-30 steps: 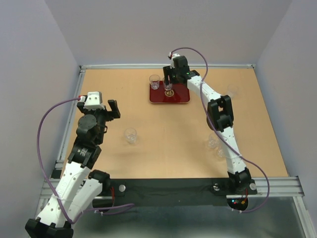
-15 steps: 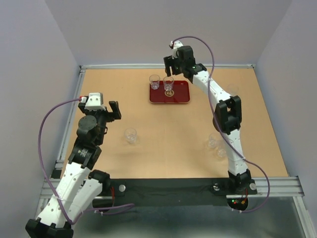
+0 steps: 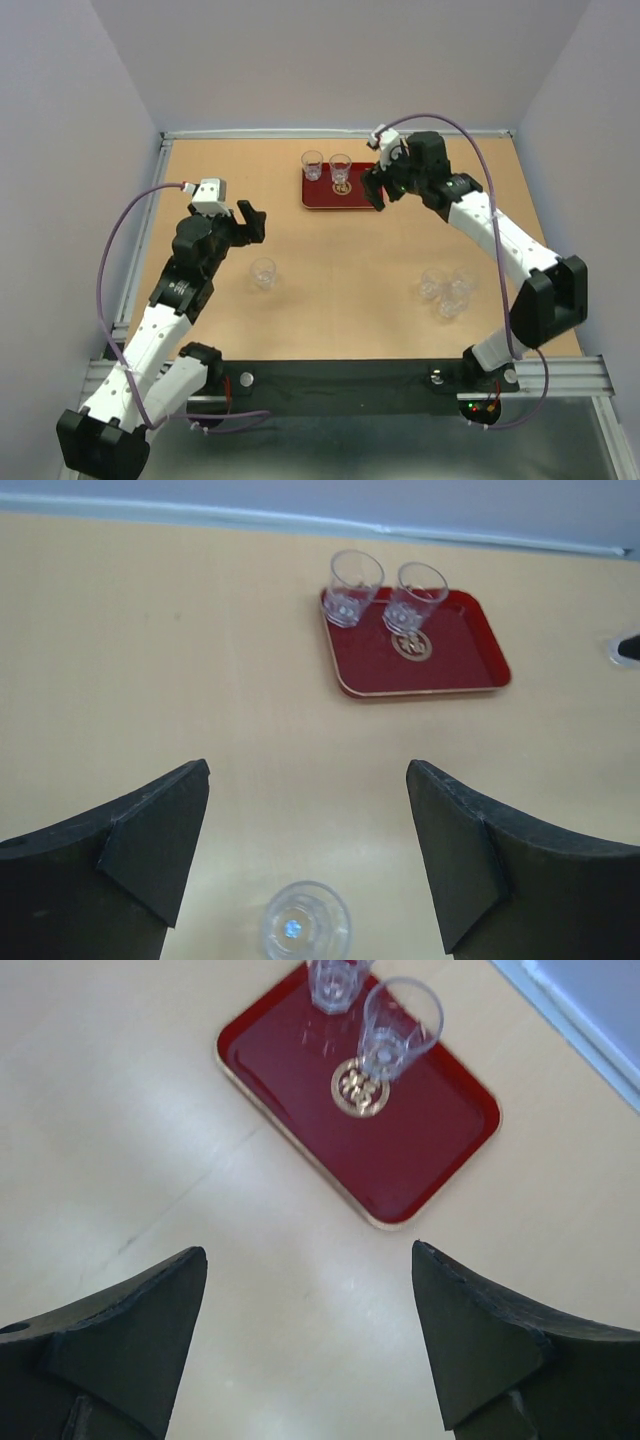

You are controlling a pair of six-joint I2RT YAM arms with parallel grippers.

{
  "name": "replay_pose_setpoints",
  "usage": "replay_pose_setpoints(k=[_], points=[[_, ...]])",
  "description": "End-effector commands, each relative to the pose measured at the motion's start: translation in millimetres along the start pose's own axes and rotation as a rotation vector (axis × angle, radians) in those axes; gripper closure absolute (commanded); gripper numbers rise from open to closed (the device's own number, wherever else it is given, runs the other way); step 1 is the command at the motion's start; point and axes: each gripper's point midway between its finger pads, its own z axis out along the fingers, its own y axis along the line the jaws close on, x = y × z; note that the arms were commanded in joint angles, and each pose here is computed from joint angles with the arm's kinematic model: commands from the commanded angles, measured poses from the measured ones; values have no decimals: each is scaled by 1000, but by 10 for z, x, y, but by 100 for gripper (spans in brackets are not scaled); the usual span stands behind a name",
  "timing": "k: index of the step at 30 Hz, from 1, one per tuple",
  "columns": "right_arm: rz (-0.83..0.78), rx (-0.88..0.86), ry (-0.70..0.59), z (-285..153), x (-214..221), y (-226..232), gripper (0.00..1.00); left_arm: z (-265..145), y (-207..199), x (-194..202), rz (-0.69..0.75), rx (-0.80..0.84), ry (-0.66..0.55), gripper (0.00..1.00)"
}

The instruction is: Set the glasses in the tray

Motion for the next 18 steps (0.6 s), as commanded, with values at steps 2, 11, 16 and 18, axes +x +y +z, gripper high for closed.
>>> replay_pose_setpoints(k=[2,11,16,18], points=[[-50,57,3,-495,311,60,12,-52,-343,-71,-296,104,59,11],[117,63,0,-944,974,-108,10,-178,-58,494,-550,-142,232,14],[148,52,-26,-1060,1040,-102,9,-202,109,904,-575,-274,355,23],[150,36,-33,-1060,1035,-76,9,-208,124,1014,-589,-288,379,28]])
